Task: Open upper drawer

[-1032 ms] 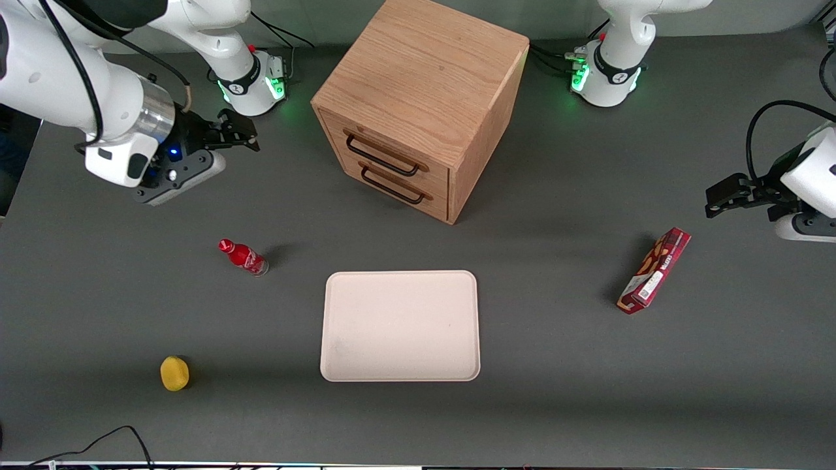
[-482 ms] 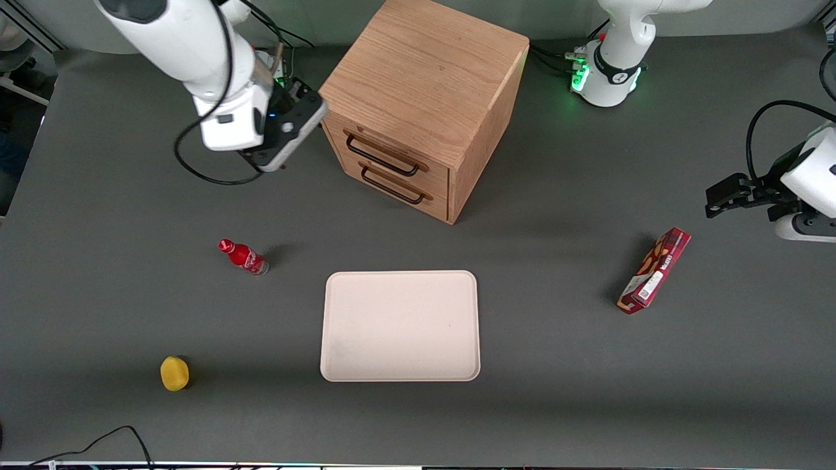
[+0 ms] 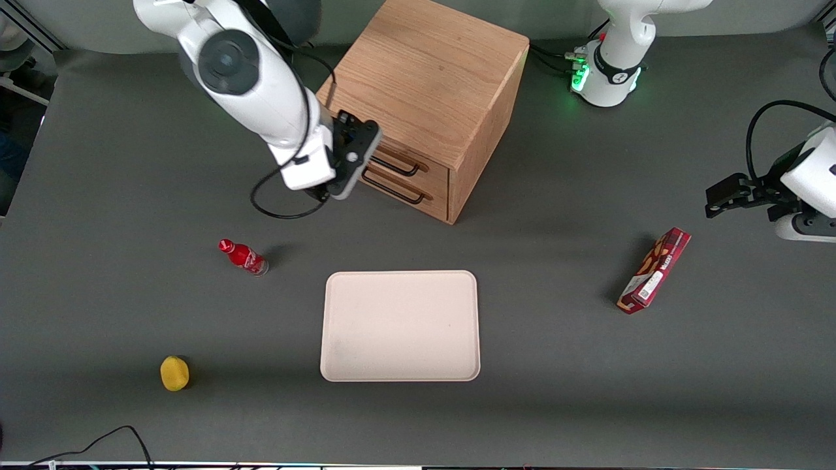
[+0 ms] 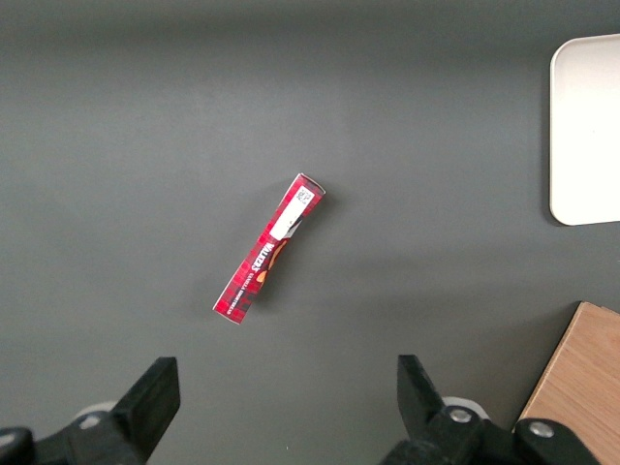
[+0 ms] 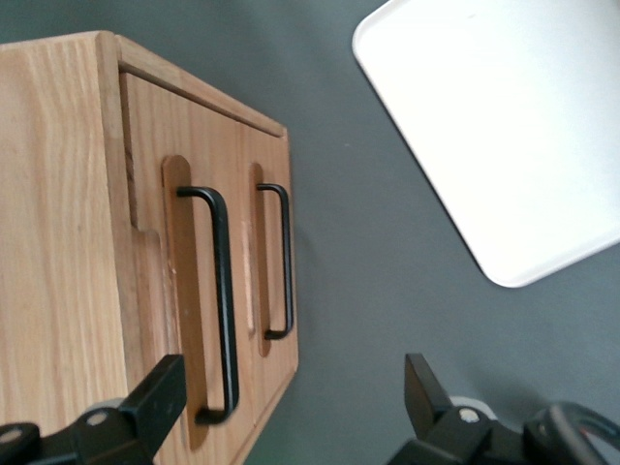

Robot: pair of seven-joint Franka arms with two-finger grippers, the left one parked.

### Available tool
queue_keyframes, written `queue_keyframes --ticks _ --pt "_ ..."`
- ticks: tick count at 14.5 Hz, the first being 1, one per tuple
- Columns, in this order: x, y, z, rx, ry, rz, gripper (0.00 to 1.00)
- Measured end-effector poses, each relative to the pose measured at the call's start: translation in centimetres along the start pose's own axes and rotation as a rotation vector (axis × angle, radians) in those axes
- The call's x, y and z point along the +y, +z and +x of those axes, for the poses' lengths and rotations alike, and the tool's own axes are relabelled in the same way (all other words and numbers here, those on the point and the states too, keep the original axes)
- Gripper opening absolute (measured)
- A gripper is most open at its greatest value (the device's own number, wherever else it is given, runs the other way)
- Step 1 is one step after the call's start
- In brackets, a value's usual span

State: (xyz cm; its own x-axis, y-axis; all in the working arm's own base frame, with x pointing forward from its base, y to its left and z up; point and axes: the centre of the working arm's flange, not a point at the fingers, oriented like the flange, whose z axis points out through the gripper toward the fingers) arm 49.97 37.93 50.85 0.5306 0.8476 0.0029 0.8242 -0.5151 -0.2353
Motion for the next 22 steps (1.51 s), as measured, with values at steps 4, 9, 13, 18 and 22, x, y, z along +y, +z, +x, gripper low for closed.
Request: queue_keyframes --ticks 4,9,13,18,22 --pt "-0.1 3.5 1.3 -0.038 0.014 0.054 1.00" --pt "-0.8 5.2 1.4 -0.070 0.012 0.100 1.00" --pt "-1.5 6.9 1.1 -0.106 0.010 0.118 1.00" --pt "-1.5 8.4 0.7 -0.131 0.015 0.130 1.00" --pt "-1.3 9.1 0.7 -0.124 0.020 0.129 1.00"
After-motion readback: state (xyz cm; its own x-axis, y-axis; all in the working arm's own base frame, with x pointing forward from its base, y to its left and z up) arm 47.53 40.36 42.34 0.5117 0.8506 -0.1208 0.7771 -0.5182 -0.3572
